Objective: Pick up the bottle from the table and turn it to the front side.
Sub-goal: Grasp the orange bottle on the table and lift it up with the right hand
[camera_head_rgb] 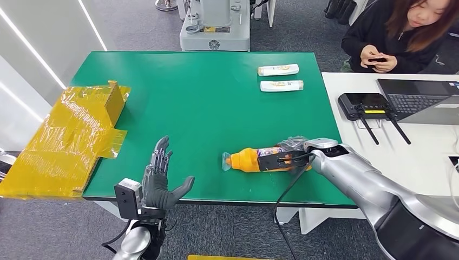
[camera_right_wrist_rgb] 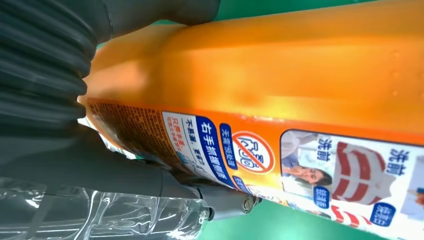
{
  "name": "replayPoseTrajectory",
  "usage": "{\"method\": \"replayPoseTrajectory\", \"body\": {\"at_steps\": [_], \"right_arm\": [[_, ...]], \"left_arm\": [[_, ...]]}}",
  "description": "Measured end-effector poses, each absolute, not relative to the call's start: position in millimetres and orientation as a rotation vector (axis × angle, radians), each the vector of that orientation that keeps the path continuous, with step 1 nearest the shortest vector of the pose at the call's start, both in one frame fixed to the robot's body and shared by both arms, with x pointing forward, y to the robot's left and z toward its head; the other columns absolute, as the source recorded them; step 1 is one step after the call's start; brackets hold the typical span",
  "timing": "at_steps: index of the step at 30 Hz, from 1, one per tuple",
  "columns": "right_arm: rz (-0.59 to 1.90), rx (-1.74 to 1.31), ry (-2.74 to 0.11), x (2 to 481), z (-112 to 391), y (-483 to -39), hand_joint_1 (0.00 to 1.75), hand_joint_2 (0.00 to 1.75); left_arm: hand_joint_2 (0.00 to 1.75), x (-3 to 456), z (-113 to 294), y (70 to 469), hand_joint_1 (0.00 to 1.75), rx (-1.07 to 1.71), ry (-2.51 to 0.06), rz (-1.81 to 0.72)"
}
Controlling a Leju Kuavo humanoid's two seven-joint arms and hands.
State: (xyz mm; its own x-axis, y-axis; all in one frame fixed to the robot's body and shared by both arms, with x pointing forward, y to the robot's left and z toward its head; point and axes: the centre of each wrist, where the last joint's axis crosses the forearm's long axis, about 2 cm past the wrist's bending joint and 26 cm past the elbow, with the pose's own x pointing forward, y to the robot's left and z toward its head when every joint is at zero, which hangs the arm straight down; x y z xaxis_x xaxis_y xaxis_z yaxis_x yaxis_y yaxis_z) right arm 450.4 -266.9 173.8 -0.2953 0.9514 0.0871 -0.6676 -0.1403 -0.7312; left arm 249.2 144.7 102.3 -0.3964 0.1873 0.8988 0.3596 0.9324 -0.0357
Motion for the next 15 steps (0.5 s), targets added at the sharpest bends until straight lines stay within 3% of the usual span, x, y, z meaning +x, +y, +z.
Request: {"method": "replayPoseTrajectory", "body": {"at_steps": [15], "right_arm": [[1.634,-0.496,-0.95,445,162,-267,1.75,1.75]], "left_arm": [[1.75,245,98,147,0.0,-0.381,-1.984,-0.202]]}}
